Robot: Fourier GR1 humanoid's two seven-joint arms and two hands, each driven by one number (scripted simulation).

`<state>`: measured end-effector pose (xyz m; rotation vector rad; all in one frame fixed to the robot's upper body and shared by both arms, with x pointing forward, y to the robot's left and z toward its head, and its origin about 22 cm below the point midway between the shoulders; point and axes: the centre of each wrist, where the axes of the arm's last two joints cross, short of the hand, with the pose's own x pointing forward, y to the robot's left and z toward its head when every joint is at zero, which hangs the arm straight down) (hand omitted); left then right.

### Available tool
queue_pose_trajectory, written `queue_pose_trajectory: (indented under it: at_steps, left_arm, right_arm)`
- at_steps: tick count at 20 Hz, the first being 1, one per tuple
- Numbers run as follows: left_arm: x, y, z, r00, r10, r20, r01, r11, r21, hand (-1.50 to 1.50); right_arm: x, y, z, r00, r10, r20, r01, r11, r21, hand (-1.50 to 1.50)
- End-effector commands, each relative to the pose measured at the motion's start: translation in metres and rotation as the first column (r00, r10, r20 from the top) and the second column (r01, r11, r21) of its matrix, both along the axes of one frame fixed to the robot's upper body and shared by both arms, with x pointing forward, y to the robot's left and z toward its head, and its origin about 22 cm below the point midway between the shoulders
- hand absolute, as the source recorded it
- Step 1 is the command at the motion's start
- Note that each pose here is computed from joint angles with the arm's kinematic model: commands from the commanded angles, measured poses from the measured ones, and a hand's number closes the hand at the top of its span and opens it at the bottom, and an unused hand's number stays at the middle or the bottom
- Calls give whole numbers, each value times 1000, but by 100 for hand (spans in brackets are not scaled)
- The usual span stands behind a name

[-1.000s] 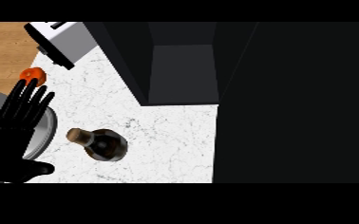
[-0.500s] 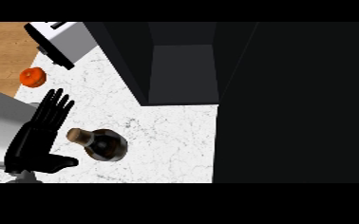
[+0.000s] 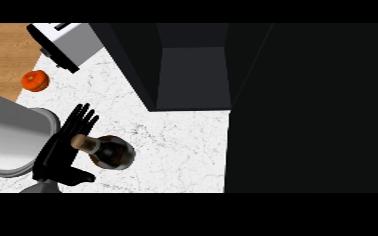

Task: Pick up the wine, place it into the cabinet and close the cabinet

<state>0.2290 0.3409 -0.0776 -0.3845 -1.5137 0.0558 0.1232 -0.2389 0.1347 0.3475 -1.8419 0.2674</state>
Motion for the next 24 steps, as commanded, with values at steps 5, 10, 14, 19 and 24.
queue_pose_trajectory:
  at_steps: [5,10,14,19,24]
  left_arm:
    - [-1,14,-37,997,-48,-65,41,994,-101,-150]
    - [-10,-3,-60,996,-59,-60,52,992,-117,-150]
    - [-10,-24,-76,998,-45,-54,36,988,-148,-150]
    - [10,-26,-72,998,-20,-66,7,980,-197,-150]
    - [10,-60,-82,999,-36,-34,28,973,-228,-150]
  right_arm:
    - [-21,0,28,998,56,30,-57,997,56,-150]
    - [-15,6,32,999,39,37,-42,996,82,-150]
    - [-21,0,28,998,50,41,-53,997,61,-150]
    - [-17,12,28,998,19,60,-23,996,82,-150]
    - [-16,0,26,998,49,36,-51,997,54,-150]
